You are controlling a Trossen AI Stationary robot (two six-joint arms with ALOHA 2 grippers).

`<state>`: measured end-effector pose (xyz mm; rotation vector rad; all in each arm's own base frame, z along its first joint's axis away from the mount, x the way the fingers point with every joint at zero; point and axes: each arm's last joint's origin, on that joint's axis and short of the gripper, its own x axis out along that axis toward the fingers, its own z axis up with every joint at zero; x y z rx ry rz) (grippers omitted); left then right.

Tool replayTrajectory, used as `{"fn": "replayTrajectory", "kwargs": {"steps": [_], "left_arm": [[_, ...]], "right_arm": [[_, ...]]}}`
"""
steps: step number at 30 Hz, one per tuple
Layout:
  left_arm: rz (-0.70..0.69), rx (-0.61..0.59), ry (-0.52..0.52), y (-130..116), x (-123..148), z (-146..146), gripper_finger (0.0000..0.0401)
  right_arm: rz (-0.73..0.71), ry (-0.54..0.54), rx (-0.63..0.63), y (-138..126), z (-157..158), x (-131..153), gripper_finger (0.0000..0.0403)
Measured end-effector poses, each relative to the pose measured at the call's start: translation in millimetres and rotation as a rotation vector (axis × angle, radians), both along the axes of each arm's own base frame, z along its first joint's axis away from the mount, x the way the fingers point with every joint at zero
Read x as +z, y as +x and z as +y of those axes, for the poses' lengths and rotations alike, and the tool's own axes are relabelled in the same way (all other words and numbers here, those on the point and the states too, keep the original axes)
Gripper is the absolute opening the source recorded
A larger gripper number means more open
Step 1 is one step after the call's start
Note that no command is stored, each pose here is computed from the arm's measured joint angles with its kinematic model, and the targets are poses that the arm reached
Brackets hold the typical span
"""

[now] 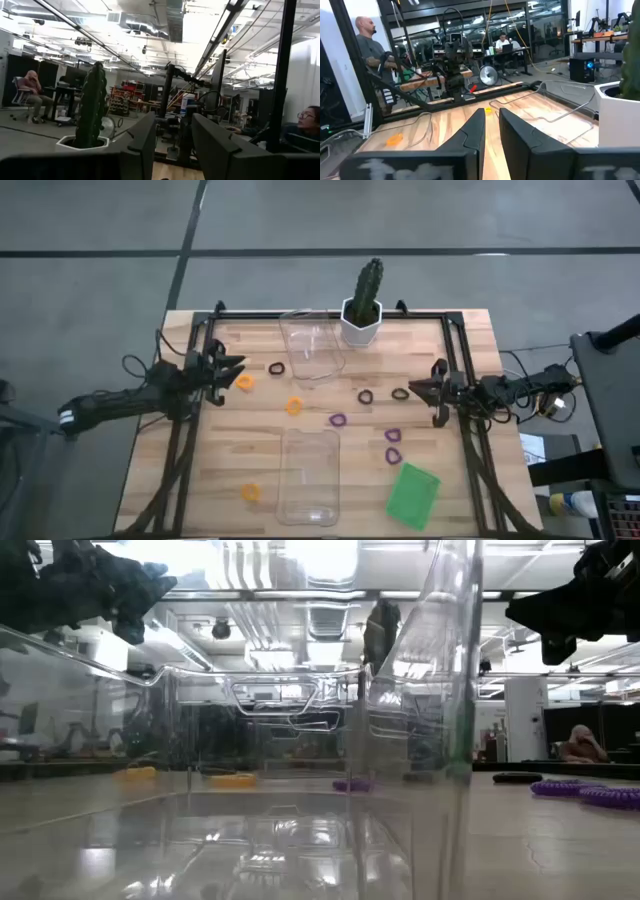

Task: Sort spring keychains
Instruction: Put the right black spring keychain into the top transparent bin

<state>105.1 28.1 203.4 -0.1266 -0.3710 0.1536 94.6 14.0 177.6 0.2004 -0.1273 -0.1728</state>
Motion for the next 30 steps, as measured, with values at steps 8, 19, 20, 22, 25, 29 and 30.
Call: {"fn": "replayTrajectory", "kwargs": {"steps": [8, 19, 20, 22, 25, 29, 30], "left_arm": [[-0.001, 0.0, -0.001, 0, 0, 0, 0.0121], [-0.159, -0.233, -0.531, -2, 6, -1, 0.0121], [-0.165, -0.242, -0.556, -2, 6, -1, 0.0121], [-0.184, -0.276, -0.643, -2, 6, -1, 0.0121], [-0.227, -0.306, -0.786, -3, 6, 0, 0.0121], [-0.286, -0.226, -0.826, -4, 6, 3, 0.0121], [-0.301, -0.205, -0.832, -4, 6, 4, 0.0121]], "right_arm": [[-0.082, 0.189, -0.022, -1, -1, 5, 0.0052], [-0.339, 0.844, -0.257, -4, -10, 3, 0.0052], [-0.356, 0.861, -0.281, -5, -11, 3, 0.0052], [-0.384, 0.88, -0.289, -5, -11, 5, 0.0052], [-0.408, 0.886, -0.283, -6, -12, 8, 0.0052], [-0.428, 0.914, -0.268, -6, -12, 9, 0.0054], [-0.429, 0.926, -0.24, -6, -12, 9, 0.0058]]}}
